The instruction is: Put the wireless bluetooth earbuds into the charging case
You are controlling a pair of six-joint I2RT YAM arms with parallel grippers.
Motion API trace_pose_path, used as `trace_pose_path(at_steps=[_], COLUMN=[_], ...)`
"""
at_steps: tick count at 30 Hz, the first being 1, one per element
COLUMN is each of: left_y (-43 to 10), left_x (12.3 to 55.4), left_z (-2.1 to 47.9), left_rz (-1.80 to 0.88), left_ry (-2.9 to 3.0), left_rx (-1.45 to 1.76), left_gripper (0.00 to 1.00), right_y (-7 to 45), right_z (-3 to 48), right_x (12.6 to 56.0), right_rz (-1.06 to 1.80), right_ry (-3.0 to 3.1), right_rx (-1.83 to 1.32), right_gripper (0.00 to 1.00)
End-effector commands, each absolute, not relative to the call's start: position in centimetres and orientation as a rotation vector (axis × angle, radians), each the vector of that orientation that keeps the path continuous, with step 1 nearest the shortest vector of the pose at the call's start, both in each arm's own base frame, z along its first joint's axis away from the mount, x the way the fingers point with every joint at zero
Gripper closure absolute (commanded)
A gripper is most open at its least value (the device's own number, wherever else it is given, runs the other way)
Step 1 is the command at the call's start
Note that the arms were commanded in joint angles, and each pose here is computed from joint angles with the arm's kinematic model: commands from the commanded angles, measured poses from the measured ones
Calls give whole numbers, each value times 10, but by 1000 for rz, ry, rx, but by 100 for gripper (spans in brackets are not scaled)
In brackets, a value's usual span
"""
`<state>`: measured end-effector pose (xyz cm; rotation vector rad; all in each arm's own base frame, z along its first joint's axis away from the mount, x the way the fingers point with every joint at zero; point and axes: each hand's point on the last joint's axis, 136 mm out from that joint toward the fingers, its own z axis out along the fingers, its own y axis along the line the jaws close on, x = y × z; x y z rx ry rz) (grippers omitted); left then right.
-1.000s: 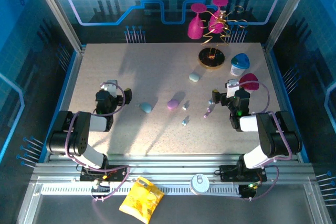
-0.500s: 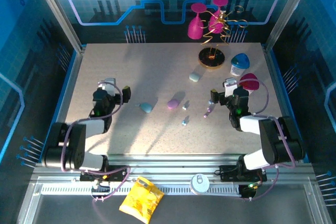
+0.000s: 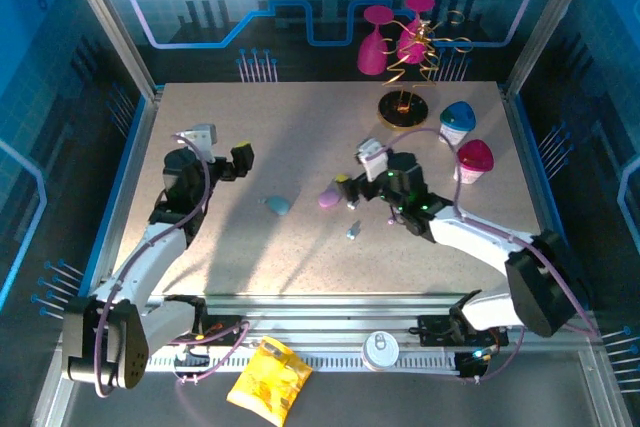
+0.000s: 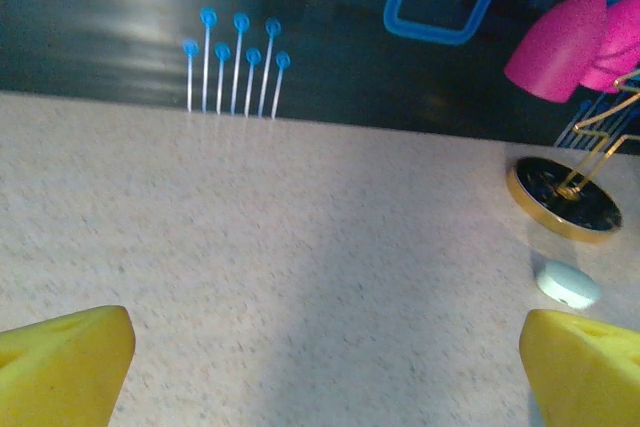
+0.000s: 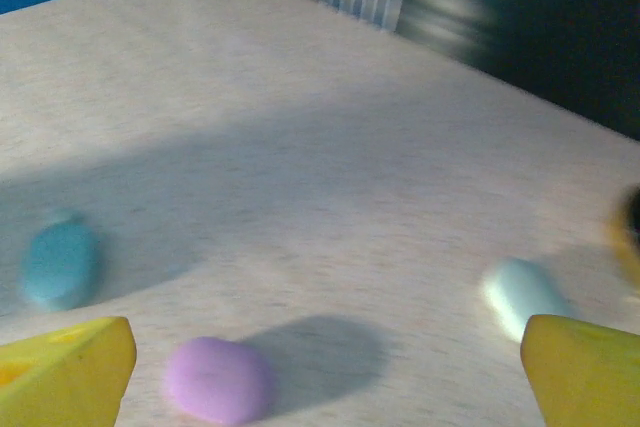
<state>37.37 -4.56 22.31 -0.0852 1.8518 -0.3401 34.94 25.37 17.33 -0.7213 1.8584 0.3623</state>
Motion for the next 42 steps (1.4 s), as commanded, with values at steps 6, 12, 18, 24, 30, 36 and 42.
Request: trace_pose_path(at_steps=[6,12,18,24,30,36,42], left_y=[-41,-30,-26,-27,-29,-29,-30], left_x=[364,359,355,355,356,357,356], left_z=[197,190,182,180,179,179,176], left_rz=[-497,-497,-473,-486,-491,-496,-494], left_ry=[2031,2029,2051,2047,2048,2048,2053], left_rx=[-354,-400,-396,-392,-385,-381,-376], left_gripper=[1,0,1,1,1,0,1], right_y=[356,393,412,419,423,429,431], right_z=[127,91,64,44,32,23,20], right_x=[334,338,335,328,331,334,335], right_rz=[527,589,606,614,614,626,622], right_ry=[1943,1993,2018,2047,2072,2084,2081], right_rx=[-946,-1039,-1132,-1177,-1172,-1173,-1188], right_gripper=[0,3,8,8,17,27,48])
